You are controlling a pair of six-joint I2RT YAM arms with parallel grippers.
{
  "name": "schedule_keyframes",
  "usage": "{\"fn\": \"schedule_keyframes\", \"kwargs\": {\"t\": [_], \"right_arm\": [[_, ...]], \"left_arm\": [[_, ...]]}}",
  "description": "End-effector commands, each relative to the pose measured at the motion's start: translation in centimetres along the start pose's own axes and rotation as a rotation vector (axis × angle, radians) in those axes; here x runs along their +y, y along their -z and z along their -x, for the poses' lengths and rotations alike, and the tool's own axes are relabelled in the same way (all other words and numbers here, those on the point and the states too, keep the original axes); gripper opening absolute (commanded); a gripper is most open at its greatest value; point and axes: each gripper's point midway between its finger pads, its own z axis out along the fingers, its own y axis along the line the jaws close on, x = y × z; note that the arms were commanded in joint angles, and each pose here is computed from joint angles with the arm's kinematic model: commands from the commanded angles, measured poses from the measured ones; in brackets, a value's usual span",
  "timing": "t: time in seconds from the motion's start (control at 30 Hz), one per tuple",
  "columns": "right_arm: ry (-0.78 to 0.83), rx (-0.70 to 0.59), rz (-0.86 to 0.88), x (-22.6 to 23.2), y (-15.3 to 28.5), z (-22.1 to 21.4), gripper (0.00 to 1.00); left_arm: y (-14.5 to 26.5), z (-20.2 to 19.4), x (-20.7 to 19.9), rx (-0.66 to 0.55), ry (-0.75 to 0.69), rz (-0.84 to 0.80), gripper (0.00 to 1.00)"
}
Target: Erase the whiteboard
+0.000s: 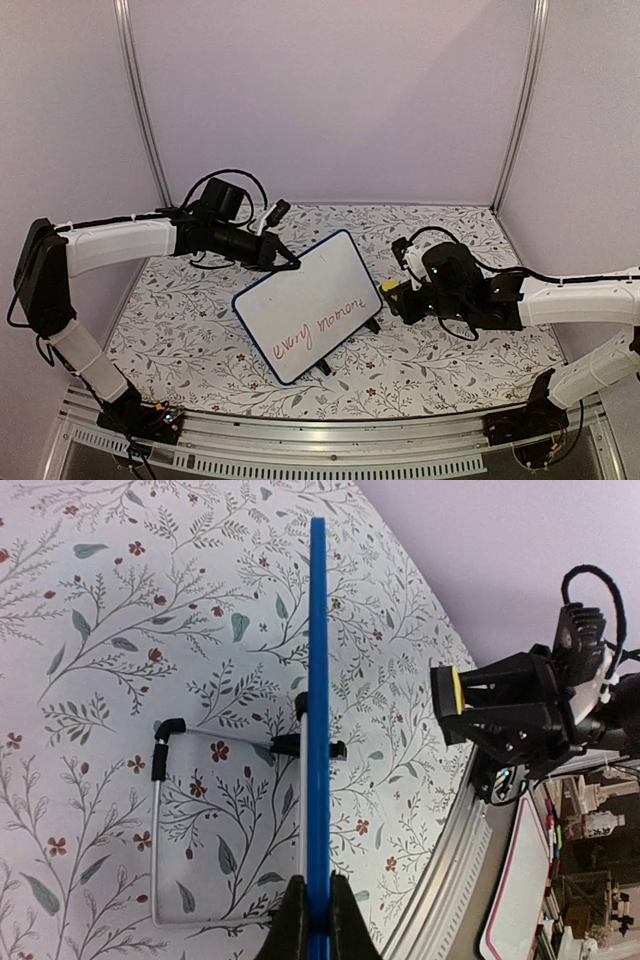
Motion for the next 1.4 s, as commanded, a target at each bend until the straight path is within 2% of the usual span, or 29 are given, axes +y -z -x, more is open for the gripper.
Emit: {"fn": "schedule_keyframes", "kwargs": {"t": [0.0,0.57,0.63,0.8,0.97,1.03,1.2,1.37], "right_arm": [[-0.004,-0.035,-0.014,-0.4,0.8,0.2,0.21],[-0.022,-0.037,0.0,-0.6,1.8,-0.3,0.21],[-0.023,-0.034,0.002,-0.6,1.8,-0.4,0.21],[-0.019,-0.042,0.032,0.0,2.0,0.2,0.21],[-0.012,-0.037,0.067,1.0,1.6,0.7,0.21],[-0.007,-0.037,0.081,1.6,1.3,0.9,0.21],[0.012,-0.033,0.12,3.7,0.5,1.4,0.21],[0.049,-0.019,0.156,6.4,-0.7,2.0,0.21]], "left_arm": [[0.2,3.1,-1.3,-0.071,-0.029,0.015,0.0],[-2.1,4.7,-0.4,-0.073,-0.008,0.016,0.0],[-2.0,4.7,-0.4,-0.074,-0.009,0.02,0.05],[-0.6,4.4,-1.1,-0.091,-0.017,0.03,0.36],[1.9,3.7,-1.4,-0.12,-0.032,0.067,0.57],[3.2,3.2,-1.0,-0.133,-0.034,0.091,0.61],[5.5,0.6,0.1,-0.138,-0.018,0.116,0.61],[5.5,-3.1,1.2,-0.08,-0.004,0.099,0.6]]}}
